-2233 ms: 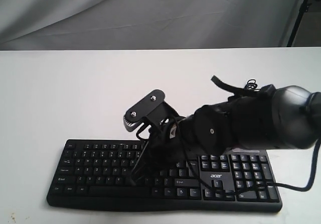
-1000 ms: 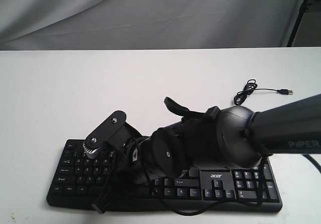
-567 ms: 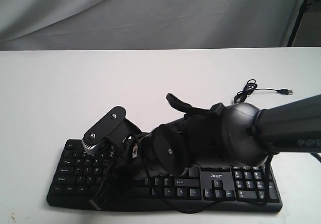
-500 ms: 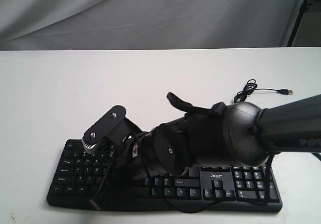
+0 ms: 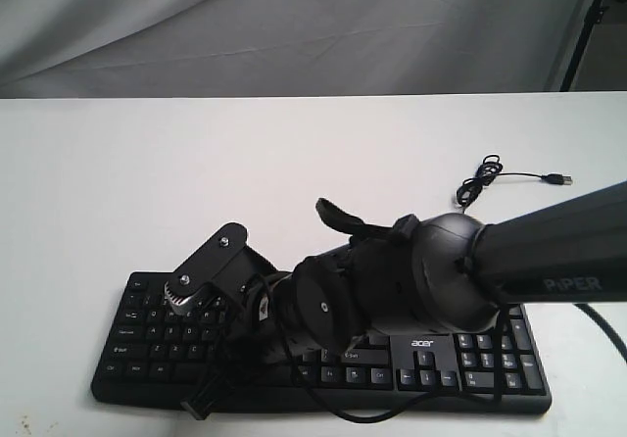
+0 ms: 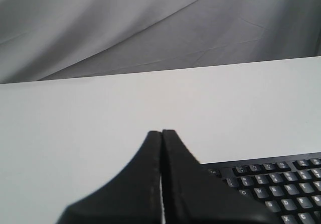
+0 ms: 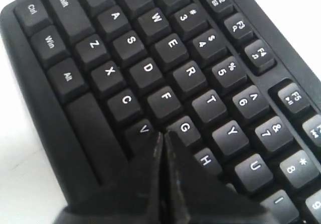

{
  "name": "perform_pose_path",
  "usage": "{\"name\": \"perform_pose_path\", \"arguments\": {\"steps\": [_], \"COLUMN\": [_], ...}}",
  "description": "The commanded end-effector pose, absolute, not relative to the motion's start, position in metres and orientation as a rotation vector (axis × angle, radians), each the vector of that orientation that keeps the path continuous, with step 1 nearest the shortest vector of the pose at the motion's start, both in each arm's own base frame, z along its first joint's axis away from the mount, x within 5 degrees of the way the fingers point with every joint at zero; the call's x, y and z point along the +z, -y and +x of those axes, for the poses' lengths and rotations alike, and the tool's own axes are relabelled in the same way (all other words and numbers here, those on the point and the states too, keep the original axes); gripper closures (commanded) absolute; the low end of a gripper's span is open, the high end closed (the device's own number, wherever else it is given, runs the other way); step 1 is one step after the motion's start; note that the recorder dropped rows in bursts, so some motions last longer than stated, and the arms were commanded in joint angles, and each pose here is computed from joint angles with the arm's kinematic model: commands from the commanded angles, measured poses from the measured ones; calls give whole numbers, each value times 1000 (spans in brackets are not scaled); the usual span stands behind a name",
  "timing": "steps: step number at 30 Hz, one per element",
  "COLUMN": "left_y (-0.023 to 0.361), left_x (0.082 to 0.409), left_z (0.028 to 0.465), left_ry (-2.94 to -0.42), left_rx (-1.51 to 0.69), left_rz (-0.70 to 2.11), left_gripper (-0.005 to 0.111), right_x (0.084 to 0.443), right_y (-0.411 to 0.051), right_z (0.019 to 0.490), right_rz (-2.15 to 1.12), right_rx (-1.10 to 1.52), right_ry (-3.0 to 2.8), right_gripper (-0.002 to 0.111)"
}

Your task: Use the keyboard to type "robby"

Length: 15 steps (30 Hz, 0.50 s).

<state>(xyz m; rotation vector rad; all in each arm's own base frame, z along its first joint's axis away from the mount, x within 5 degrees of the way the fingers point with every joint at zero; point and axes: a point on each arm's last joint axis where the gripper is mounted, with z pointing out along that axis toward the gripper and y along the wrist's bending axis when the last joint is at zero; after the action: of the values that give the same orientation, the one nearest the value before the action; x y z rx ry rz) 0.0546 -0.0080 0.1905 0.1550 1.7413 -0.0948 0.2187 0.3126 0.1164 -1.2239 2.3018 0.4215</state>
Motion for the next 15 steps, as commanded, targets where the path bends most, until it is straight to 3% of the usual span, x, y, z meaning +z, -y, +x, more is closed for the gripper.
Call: {"name": "perform_pose_path", "arguments": {"steps": [1,8,15], "left_y": [8,8,8], "left_x": [190,190,190], "left_z": [55,55,55], "left_ry": [-1734,-1734,-1734], "left_rx": [-98,-98,-98], "left_rz": [161,161,161], "left_gripper": [107,107,107], "right_x": [120,161,167], "right_y": [-313,-306,-298], "right_z": [219,222,232], "right_rz": [-1218,-1163,-1113], "right_rx": [427,470,465], "right_ry": [-2294,-2225,-2233], "right_gripper": [108,108,108]}}
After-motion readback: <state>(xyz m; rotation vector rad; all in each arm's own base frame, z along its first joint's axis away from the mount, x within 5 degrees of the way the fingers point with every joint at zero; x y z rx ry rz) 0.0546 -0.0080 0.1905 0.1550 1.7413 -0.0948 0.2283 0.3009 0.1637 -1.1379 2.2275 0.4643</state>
